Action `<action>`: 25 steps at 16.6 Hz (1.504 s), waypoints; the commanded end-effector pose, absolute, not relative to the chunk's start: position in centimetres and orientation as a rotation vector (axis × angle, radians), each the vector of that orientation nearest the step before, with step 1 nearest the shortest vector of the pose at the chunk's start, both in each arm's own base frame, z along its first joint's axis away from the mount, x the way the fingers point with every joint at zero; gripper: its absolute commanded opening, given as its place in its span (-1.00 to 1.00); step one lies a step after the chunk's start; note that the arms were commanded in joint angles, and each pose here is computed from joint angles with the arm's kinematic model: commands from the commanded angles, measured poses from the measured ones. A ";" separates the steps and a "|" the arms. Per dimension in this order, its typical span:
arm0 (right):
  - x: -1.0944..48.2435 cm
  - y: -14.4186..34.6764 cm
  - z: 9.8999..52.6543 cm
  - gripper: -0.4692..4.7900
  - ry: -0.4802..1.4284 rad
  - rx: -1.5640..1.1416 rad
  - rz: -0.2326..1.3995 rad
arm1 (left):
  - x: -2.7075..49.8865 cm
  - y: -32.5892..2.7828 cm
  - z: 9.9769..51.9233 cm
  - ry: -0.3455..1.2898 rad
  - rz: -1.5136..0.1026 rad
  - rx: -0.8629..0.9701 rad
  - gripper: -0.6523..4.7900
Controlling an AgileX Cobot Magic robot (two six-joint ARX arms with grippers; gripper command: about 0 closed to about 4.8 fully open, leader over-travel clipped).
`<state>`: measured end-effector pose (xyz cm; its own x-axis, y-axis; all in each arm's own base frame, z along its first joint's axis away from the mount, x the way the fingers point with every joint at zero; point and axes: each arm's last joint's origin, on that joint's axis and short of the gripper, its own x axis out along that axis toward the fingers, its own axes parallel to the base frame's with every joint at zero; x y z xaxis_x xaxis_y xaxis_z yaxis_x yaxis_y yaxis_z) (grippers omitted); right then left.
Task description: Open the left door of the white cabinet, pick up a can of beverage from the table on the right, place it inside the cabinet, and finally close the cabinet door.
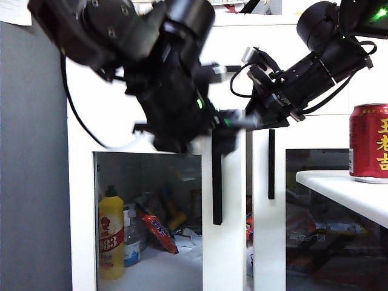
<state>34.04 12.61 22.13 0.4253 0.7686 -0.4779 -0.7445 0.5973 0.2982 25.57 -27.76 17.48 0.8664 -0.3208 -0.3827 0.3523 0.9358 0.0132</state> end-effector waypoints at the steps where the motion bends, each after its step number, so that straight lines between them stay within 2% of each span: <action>1: 33.6 13.2 22.2 -0.84 0.638 0.074 1.023 | 24.5 -27.7 18.5 0.471 -0.473 0.079 1.00; 6: 33.3 13.2 21.9 -0.84 0.687 0.098 1.045 | 16.4 -27.0 21.4 0.748 -0.621 0.333 1.00; 8: 33.0 13.2 21.6 -0.84 0.741 0.130 1.057 | 13.3 -25.4 24.3 0.724 -0.608 0.384 1.00; 11: 32.0 15.5 21.8 -0.84 0.759 0.154 1.129 | 10.3 -20.9 29.5 0.673 -0.665 0.275 1.00; 14: 29.7 20.6 22.3 -0.84 0.729 0.113 1.227 | 8.1 -15.9 32.9 0.602 -0.681 0.181 1.00; 18: 25.9 26.0 22.9 -0.84 0.713 0.111 1.322 | 5.9 -11.2 34.3 0.592 -0.705 0.101 1.00; 22: 22.1 30.4 23.7 -0.84 0.575 0.072 1.395 | 4.1 -6.9 35.0 0.537 -0.713 0.045 1.00; 25: 21.8 30.2 25.0 -0.84 0.524 0.078 1.344 | 3.5 -5.6 35.3 0.494 -0.730 0.007 1.00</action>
